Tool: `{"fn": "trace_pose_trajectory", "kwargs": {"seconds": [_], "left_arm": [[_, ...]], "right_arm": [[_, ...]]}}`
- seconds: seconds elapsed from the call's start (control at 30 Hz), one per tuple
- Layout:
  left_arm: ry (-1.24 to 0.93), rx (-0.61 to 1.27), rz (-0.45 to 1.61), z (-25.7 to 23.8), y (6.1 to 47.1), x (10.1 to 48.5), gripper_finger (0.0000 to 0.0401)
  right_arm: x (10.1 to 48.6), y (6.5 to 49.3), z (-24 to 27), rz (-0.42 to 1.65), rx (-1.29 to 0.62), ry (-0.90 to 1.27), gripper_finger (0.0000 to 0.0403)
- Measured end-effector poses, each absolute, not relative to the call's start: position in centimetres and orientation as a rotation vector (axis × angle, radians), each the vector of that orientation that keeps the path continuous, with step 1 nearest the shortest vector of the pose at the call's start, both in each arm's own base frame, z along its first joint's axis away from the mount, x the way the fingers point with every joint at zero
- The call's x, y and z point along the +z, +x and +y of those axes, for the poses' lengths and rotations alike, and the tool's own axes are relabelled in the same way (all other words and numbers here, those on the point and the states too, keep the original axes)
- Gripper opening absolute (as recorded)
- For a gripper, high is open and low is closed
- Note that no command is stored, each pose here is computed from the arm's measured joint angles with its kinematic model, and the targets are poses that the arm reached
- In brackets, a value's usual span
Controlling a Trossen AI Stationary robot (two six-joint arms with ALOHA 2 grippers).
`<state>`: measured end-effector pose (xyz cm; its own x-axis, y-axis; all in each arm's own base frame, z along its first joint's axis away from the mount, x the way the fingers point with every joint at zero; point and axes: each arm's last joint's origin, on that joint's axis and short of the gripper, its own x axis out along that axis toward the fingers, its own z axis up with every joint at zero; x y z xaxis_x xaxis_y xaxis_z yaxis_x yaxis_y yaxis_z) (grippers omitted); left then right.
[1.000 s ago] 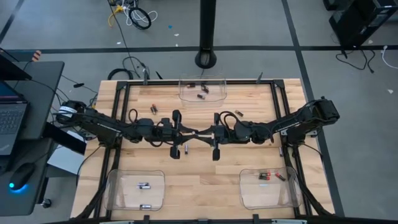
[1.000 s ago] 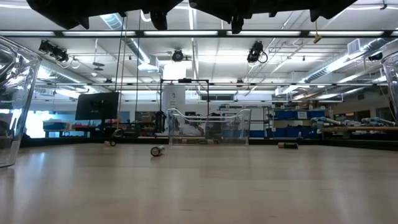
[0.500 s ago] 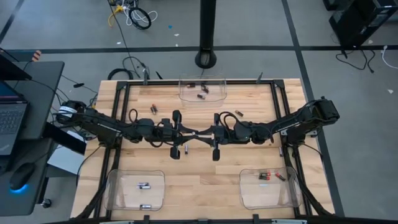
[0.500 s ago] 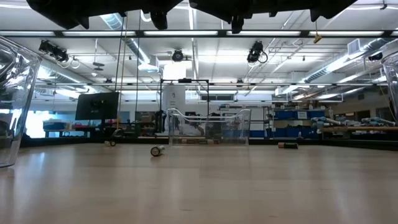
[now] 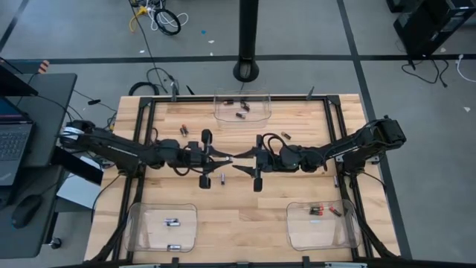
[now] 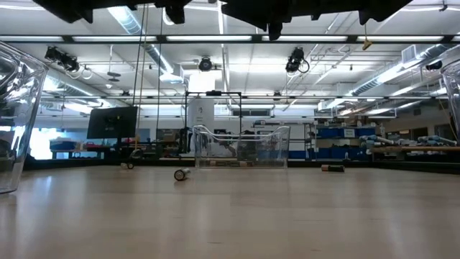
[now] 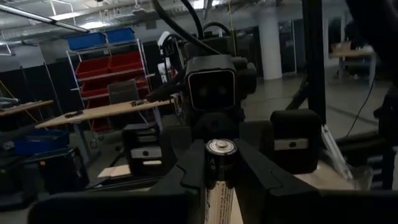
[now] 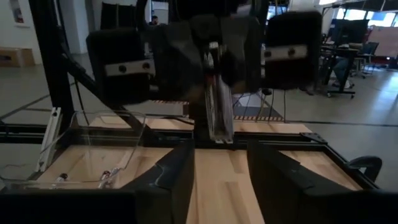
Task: Sort batteries
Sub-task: Put the silver battery into the bottom left transparent bin
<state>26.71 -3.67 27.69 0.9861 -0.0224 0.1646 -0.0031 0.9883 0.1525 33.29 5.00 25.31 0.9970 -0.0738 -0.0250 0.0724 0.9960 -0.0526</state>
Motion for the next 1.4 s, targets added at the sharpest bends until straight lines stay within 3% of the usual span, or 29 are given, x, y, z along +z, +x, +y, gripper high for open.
{"fn": "trace_pose_trajectory", "kwargs": {"seconds": [0.13,0.5,0.7,1.0,1.4], "left_arm": [[0.205,-0.004,-0.062,-3.6,25.6,29.4,0.0058],[0.264,-0.079,0.586,-6.3,22.7,33.8,0.0058],[0.168,-0.147,0.891,-8.4,19.9,32.5,0.0058],[-0.058,-0.162,1.073,-15.1,17.8,30.1,0.0058],[-0.107,-0.092,1.350,-22.9,16.7,23.3,0.0058]], "right_arm": [[25.3,33.3,5.0,0.029,-0.078,-0.053,0.0171],[24.3,33.3,4.5,0.136,-0.093,-0.050,0.0160],[23.9,33.3,4.1,0.173,-0.106,-0.059,0.0159],[23.5,33.4,2.4,0.221,-0.119,-0.062,0.0154],[23.2,33.4,-0.2,0.248,-0.145,-0.049,0.0150]]}}
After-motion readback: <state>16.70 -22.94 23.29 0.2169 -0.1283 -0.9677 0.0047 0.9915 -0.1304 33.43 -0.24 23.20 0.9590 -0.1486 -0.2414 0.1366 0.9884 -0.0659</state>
